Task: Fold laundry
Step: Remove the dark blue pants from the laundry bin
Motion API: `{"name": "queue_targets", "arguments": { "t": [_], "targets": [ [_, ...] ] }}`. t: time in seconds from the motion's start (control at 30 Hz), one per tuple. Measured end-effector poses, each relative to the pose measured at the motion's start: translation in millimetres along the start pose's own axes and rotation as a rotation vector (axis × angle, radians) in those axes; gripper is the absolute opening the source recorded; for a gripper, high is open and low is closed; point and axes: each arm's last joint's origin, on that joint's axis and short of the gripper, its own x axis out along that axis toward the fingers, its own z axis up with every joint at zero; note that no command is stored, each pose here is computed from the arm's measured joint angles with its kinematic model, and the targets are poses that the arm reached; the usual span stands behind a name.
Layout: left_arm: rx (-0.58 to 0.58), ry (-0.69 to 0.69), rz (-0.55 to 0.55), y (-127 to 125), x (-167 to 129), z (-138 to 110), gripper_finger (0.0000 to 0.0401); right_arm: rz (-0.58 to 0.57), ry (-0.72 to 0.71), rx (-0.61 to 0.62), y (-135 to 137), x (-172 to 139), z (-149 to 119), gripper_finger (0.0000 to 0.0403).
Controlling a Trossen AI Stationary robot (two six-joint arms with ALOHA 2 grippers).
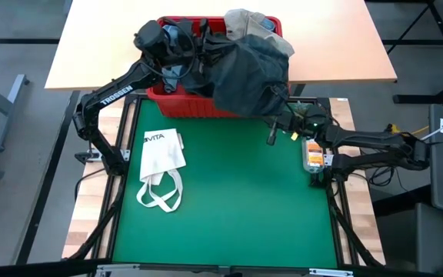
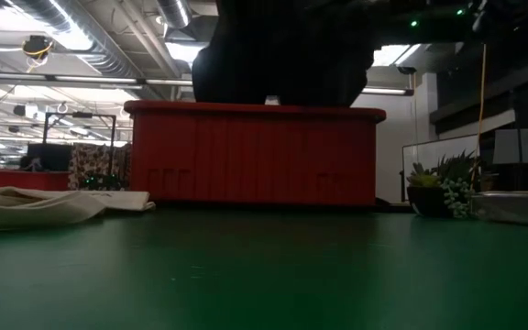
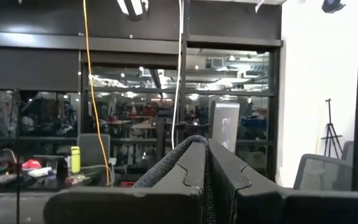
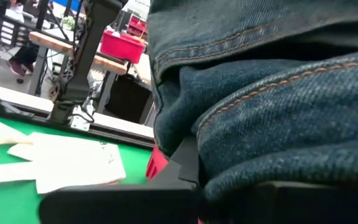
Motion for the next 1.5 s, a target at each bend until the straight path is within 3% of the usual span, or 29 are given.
{"name": "queue_targets", "arguments": {
  "t": [0.33, 0.53, 0.8, 1.0, 1.23, 1.5],
  "targets": [
    [-0.005, 0.013, -0.022, -0.5, 0.0, -1.0, 0.0000, -0.037, -0.083, -0.007, -12.4, -50.6, 37.4, 0.0006],
    [-0.056, 0.046, -0.152, -5.9, 0.6, -2.2, 0.0000, -0.075, -0.213, 0.008, -19.5, -86.8, 61.2, 0.0004],
    [-0.122, 0.096, -0.326, -19.9, 4.7, -5.4, 0.0000, -0.053, -0.174, 0.017, -32.2, -129.3, 97.9, 0.0003],
    [-0.208, 0.189, -0.389, -38.1, 12.7, -18.4, 0.0000, 0.079, -0.115, 0.069, -37.3, -150.6, 120.0, 0.0003],
    [-0.362, 0.412, -0.415, -62.3, 17.1, -46.3, 0.0000, 0.250, 0.018, 0.229, -33.7, -164.4, 122.4, 0.0003],
    [-0.390, 0.696, -0.306, -99.9, 14.9, -80.0, 0.0000, 0.387, 0.245, 0.402, -24.8, -176.9, 110.5, 0.0002]
  ]
}}
